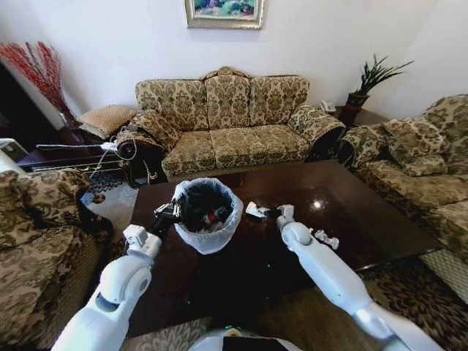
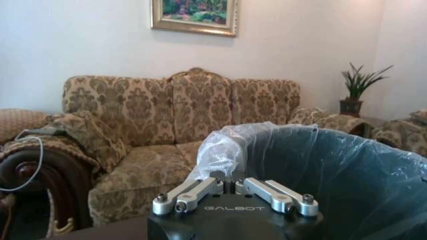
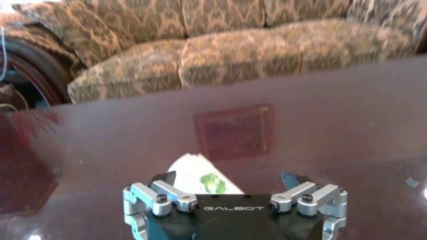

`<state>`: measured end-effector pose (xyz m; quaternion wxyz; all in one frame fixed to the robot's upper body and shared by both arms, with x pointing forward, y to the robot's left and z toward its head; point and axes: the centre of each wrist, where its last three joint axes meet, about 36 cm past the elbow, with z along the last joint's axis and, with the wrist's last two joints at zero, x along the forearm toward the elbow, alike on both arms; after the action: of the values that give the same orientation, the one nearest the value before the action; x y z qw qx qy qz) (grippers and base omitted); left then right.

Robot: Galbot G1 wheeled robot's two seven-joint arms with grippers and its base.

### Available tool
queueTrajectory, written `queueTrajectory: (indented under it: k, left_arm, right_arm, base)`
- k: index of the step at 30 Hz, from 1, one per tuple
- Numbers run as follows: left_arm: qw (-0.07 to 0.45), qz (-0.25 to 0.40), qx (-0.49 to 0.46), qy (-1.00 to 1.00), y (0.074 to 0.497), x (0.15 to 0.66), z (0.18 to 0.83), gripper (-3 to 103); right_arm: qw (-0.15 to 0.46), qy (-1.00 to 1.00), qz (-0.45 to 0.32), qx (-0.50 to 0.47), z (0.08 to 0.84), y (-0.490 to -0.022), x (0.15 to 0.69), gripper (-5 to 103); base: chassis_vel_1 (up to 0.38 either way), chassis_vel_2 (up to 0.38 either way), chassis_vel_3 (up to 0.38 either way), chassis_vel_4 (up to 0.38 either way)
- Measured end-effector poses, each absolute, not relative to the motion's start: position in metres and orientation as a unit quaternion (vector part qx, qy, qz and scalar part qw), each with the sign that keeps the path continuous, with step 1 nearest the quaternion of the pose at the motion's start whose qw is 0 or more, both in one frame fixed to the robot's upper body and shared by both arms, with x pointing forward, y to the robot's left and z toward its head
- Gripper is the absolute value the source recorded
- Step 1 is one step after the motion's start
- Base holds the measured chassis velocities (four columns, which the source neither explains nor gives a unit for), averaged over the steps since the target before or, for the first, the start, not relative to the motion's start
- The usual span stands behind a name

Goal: Move to the front of the table and place the trash on the table into the trash bin.

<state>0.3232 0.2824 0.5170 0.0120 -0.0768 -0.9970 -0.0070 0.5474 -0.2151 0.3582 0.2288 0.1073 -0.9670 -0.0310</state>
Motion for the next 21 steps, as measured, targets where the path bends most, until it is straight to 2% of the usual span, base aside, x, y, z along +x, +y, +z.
queueTrajectory:
  k: [20,21]
  left_arm:
    - [0.027,-0.005,-0.081,-0.996,0.281,0.322,0.518,3]
    - [0.027,-0.003,-0.081,-0.996,0.281,0.321,0.518,3]
  right_arm:
    - [0.246,-0.959,-0.063,0.126,0.317,-0.208,0.573,102]
    - [0.246,-0.959,-0.065,0.126,0.317,-0.208,0.574,99]
  base:
    - [0.0,0.0,0.0,0.0]
    - [0.0,0.0,0.0,0.0]
